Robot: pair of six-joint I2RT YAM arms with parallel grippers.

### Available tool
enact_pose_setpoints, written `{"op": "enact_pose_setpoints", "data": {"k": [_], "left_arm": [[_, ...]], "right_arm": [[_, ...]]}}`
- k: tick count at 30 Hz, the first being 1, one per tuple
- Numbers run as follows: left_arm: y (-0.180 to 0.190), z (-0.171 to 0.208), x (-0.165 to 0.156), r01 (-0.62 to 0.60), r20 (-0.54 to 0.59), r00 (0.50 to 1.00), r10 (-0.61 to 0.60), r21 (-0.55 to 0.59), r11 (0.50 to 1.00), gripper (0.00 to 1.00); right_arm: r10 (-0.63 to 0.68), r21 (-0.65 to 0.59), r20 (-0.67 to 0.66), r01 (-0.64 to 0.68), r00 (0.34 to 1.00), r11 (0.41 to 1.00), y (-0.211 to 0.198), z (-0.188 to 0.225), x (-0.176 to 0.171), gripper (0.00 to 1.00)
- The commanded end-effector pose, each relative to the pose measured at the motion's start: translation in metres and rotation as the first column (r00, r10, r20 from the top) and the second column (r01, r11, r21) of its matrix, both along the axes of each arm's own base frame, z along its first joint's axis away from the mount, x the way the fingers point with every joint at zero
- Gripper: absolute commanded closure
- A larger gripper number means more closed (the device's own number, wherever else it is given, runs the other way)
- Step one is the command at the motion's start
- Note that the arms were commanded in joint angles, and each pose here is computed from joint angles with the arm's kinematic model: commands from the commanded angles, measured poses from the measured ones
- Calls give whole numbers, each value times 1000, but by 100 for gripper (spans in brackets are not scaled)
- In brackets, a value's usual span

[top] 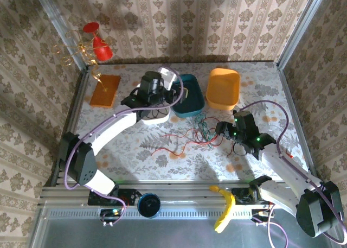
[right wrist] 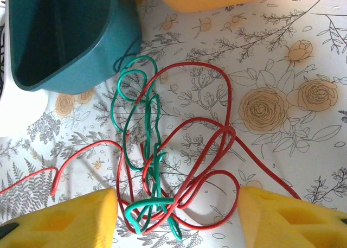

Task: Untangle the cables

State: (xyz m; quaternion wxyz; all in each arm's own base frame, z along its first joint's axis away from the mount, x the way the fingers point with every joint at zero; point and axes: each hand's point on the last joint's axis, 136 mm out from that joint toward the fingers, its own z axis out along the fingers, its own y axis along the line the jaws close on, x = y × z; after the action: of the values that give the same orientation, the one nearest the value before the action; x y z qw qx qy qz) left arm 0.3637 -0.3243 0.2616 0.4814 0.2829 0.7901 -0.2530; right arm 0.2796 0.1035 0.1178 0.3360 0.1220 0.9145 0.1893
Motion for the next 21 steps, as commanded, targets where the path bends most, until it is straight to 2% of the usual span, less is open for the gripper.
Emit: {"op": "enact_pose_setpoints", "data": {"k": [1,5,9,14,17,19,21], "left_arm": [[-25,-58,-40,171,-154,975,-160,62,983,25],[-65,-80,-76,317,-196,934,-299,72,946,26],[-97,-96,-107,455,-210,880,-425,123,882,26],[-126,-119,-126,550,-241,827,-508,162,819,27],[-140,-131,-134,584,-273,800,-534,154,797,28],[-146,-141,-135,590,-285,796,-535,162,791,29],[-152,-153,-130,577,-293,804,-518,168,800,34]], "right_arm": [[43,-25,2,-43,999,999,3,5,-2,38],[94,-27,-15,-95,995,995,10,5,-3,38],[123,-40,-45,-125,991,991,14,4,-3,38],[-50,-68,-80,45,996,997,-19,4,-1,38],[-167,-11,-119,167,979,986,-40,1,-2,38],[-200,31,-138,206,970,978,-47,-2,-4,38],[-213,50,-148,223,966,974,-51,-4,-5,38]]}}
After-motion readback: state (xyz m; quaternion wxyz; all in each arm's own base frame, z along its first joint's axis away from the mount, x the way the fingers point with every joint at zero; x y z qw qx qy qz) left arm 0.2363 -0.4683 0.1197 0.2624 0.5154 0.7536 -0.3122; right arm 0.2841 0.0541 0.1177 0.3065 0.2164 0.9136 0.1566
